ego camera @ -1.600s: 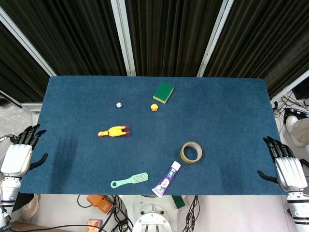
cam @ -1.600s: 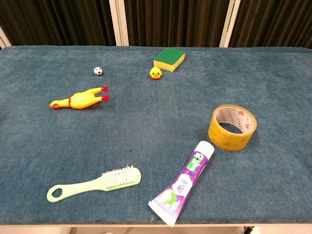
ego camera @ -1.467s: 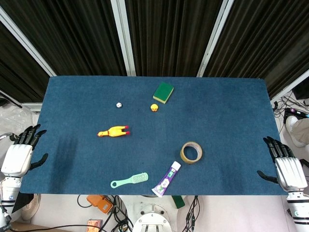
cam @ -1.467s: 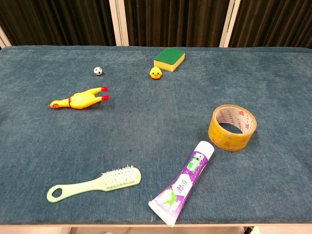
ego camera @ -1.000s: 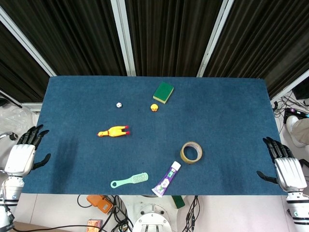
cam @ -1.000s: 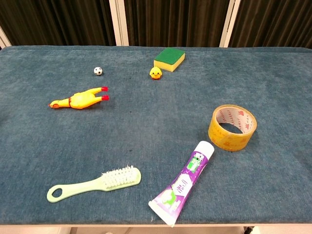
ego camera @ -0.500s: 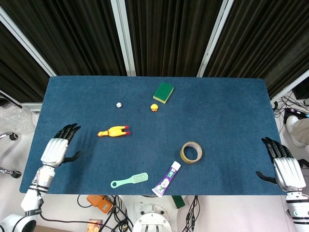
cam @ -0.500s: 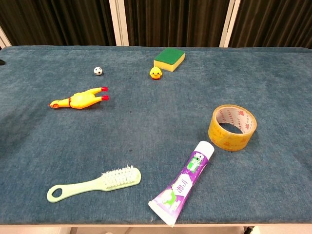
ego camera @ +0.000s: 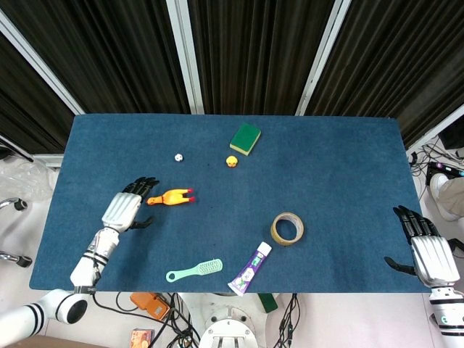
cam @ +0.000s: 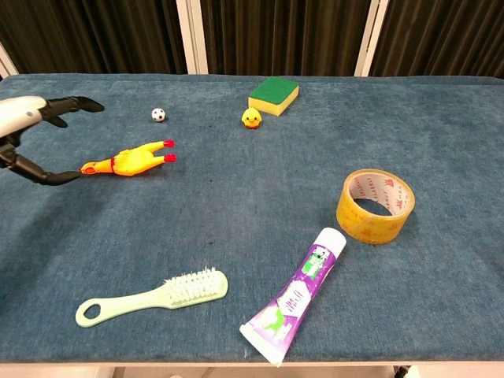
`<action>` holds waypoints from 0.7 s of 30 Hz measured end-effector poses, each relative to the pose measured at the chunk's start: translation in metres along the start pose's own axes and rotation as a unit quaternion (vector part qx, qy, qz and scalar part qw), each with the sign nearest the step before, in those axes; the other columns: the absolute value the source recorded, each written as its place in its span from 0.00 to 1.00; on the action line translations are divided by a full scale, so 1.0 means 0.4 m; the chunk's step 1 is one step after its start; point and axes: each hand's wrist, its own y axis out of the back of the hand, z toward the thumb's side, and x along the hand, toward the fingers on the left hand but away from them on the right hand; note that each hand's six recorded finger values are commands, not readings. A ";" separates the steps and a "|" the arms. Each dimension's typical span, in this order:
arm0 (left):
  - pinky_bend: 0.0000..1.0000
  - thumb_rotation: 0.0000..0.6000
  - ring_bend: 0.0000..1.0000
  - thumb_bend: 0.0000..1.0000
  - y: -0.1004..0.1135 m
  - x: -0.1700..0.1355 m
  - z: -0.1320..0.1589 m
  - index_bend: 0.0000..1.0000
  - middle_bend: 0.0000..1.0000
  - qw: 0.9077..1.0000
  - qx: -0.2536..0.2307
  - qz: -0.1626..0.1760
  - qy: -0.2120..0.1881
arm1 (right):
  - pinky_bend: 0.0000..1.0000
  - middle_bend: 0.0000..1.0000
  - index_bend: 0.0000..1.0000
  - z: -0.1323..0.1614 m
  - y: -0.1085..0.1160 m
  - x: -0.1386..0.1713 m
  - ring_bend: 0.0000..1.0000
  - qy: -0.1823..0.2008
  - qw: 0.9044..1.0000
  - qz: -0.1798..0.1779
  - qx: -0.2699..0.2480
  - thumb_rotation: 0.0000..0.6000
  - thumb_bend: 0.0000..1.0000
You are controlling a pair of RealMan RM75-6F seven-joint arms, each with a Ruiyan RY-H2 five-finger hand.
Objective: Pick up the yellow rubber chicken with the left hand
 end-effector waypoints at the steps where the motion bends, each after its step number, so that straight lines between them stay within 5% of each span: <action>1: 0.16 1.00 0.05 0.25 -0.005 0.008 0.005 0.08 0.09 1.000 0.001 -0.003 -0.002 | 0.19 0.13 0.07 0.000 0.000 0.000 0.16 0.000 1.000 0.000 0.000 1.00 0.21; 21: 0.24 1.00 0.21 0.26 -0.052 0.113 0.062 0.28 0.27 1.000 0.007 -0.021 -0.016 | 0.19 0.13 0.07 0.000 -0.001 -0.004 0.16 0.000 1.000 0.005 0.001 1.00 0.21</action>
